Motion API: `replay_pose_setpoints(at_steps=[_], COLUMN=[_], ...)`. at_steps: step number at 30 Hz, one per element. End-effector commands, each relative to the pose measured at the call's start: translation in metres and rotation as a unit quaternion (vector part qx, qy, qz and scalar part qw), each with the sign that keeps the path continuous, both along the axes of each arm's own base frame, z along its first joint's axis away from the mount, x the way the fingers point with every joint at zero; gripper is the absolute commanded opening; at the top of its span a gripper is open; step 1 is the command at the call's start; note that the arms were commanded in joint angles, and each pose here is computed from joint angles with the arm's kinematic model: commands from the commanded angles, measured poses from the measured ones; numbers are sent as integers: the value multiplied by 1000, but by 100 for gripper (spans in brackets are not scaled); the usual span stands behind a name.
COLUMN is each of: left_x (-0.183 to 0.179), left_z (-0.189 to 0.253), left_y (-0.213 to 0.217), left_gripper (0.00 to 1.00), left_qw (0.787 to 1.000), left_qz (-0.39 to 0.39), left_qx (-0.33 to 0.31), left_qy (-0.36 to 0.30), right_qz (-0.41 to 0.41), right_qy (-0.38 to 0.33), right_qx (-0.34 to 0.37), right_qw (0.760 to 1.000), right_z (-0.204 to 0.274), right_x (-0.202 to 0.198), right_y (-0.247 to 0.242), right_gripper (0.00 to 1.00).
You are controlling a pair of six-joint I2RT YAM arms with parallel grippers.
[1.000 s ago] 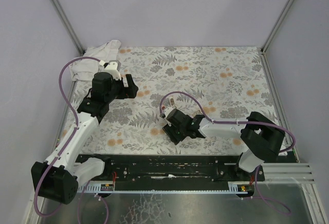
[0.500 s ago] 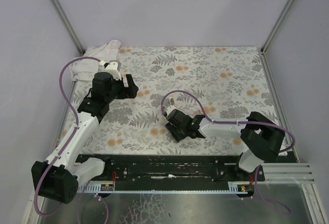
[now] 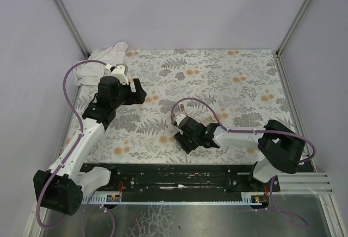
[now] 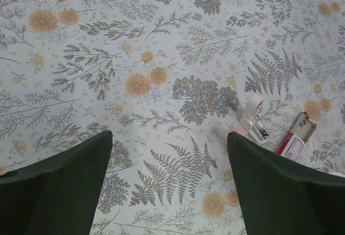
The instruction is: Load the staples into the stapler
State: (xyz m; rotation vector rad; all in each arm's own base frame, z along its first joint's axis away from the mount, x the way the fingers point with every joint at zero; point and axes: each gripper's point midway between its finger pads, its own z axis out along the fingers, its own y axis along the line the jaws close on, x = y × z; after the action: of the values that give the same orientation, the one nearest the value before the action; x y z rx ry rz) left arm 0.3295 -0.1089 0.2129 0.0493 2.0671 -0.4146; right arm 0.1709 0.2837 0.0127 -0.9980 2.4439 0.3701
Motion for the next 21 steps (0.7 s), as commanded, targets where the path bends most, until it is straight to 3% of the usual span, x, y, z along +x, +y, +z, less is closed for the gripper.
replay_pose_setpoints(at_steps=[1,21], left_x=[3,4], left_z=[2,1], left_y=[1,1], left_gripper=[86,86], left_qw=[1000,1000], left_qz=[-1,2], left_qx=[-3,-1], left_qy=[-6,-3], right_qz=[11,-7], right_qy=[-7,-28], right_qx=[33,-3], right_qw=[999,1000], right_z=[10,-1], right_x=[3,12], right_y=[19,5], right_gripper=[59,57])
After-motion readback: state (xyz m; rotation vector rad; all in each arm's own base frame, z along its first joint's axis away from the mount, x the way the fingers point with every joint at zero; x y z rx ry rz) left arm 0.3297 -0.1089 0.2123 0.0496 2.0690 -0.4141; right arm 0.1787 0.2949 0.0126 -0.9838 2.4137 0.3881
